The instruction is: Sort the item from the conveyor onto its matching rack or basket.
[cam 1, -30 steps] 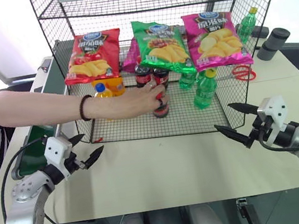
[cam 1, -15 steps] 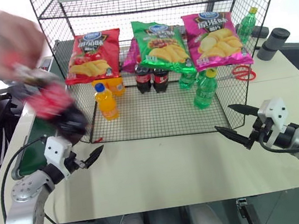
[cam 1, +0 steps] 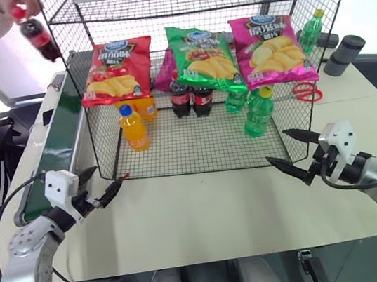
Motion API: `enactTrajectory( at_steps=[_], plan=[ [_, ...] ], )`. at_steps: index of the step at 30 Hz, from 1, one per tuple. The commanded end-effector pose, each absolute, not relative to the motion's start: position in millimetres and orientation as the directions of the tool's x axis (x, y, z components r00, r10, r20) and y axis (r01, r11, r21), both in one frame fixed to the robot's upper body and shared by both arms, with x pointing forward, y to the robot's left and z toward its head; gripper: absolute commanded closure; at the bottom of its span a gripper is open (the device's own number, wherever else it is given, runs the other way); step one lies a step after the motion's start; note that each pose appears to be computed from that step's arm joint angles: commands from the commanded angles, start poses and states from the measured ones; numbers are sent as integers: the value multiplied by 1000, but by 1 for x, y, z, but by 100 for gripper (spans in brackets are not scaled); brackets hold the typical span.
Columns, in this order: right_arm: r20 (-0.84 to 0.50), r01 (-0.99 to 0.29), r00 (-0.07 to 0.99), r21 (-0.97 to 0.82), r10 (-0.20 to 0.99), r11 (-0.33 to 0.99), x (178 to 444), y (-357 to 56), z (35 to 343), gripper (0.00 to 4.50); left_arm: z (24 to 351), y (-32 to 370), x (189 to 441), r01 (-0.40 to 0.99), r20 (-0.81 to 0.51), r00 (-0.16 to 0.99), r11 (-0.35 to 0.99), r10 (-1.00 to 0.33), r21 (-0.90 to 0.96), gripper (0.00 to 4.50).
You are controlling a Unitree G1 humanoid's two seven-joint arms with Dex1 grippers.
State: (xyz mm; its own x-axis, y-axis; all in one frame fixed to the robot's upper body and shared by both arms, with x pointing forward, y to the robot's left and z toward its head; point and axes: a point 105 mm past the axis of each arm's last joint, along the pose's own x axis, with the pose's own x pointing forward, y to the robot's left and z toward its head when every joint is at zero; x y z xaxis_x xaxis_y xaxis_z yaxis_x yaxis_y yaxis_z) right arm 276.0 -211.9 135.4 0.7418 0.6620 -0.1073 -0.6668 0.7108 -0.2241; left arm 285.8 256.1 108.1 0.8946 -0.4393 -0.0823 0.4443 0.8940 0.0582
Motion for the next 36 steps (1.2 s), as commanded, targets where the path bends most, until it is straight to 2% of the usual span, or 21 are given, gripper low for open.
enactTrajectory(
  at_steps=[1, 4, 9, 13, 18, 21, 30, 36],
  plan=[
    [-69, -667, 735, -255, 675, 700, 277, -204, 143, 4, 132, 286, 291, 295, 58, 954, 955, -293, -23, 0],
    [-59, -669, 732, -253, 679, 699, 279, -200, 142, 4, 142, 312, 292, 136, 124, 984, 990, -131, -31, 0],
    [-48, -691, 709, -246, 704, 679, 283, -184, 142, 4, 141, 349, 293, -112, 147, 982, 992, 119, -51, 0],
    [-32, -698, 699, -251, 715, 671, 286, -175, 146, 4, 138, 342, 296, -122, 142, 981, 991, 129, -57, 0],
    [-29, -703, 692, -252, 721, 665, 287, -173, 146, 4, 134, 346, 296, -212, 135, 966, 975, 220, -72, 0],
    [-27, -709, 686, -251, 727, 660, 287, -173, 144, 4, 135, 353, 294, -271, 141, 954, 962, 265, 26, 0],
    [-15, -717, 676, -245, 737, 653, 291, -168, 140, 4, 130, 349, 298, -199, 119, 973, 980, 196, 13, 0],
    [-18, -745, 646, -232, 763, 625, 290, -159, 141, 4, 134, 355, 300, -253, 157, 957, 966, 242, 49, 0]
  ],
)
